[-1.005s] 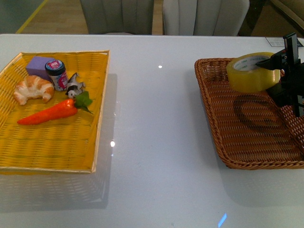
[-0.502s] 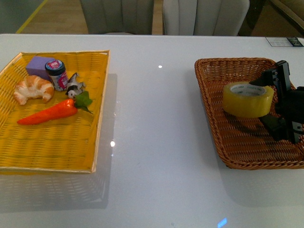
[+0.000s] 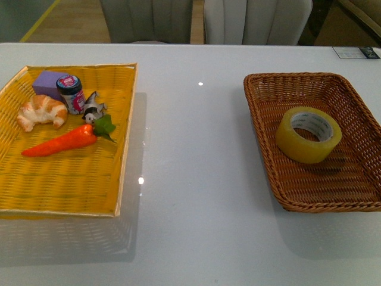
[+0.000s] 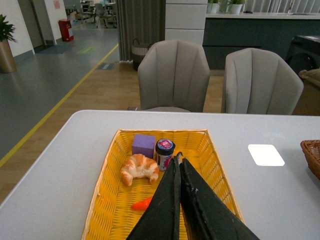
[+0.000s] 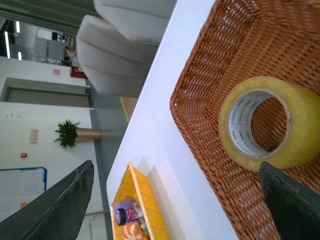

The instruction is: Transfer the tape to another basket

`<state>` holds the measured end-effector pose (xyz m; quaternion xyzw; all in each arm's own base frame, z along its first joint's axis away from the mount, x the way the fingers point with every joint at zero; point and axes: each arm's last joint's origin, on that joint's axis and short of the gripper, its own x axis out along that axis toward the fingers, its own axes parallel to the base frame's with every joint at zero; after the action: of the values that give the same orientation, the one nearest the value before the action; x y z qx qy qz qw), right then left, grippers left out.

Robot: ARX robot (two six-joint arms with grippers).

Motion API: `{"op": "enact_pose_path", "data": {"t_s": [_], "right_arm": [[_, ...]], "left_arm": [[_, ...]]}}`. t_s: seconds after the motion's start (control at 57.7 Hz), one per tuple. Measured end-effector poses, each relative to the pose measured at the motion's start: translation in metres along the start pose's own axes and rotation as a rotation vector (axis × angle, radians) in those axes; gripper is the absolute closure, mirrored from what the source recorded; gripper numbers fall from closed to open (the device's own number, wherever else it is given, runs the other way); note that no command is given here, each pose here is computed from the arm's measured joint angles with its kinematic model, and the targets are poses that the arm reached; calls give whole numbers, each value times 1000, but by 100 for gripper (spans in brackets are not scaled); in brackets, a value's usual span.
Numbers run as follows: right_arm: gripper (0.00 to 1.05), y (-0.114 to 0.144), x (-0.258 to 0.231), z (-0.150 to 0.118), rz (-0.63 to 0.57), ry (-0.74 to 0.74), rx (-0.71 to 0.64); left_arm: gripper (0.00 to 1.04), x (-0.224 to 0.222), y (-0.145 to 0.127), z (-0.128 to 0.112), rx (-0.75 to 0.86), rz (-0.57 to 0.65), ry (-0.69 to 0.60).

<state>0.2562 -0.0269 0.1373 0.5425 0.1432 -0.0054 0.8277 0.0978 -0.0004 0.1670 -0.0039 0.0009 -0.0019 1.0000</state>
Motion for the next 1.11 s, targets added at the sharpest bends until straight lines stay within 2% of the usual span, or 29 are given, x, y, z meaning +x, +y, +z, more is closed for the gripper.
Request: {"op": "enact_pose_path", "data": {"t_s": [0.104, 0.173, 0.243, 0.346, 0.398, 0.624, 1.109], "right_arm": [[10, 13, -37, -3, 23, -29, -71], [23, 22, -60, -8, 82, -208, -379], [35, 28, -71, -10, 75, -286, -680], [55, 18, -80, -20, 34, -295, -975], [63, 13, -83, -27, 5, -281, -1036], [103, 16, -99, -38, 4, -291, -1128], [103, 22, -126, -40, 19, -320, -1146]], "left_arm": [[103, 0, 0, 0, 0, 0, 0], [103, 0, 0, 0, 0, 0, 0], [103, 0, 0, 0, 0, 0, 0], [103, 0, 0, 0, 0, 0, 0], [103, 0, 0, 0, 0, 0, 0], [103, 0, 0, 0, 0, 0, 0], [103, 0, 0, 0, 0, 0, 0]]}}
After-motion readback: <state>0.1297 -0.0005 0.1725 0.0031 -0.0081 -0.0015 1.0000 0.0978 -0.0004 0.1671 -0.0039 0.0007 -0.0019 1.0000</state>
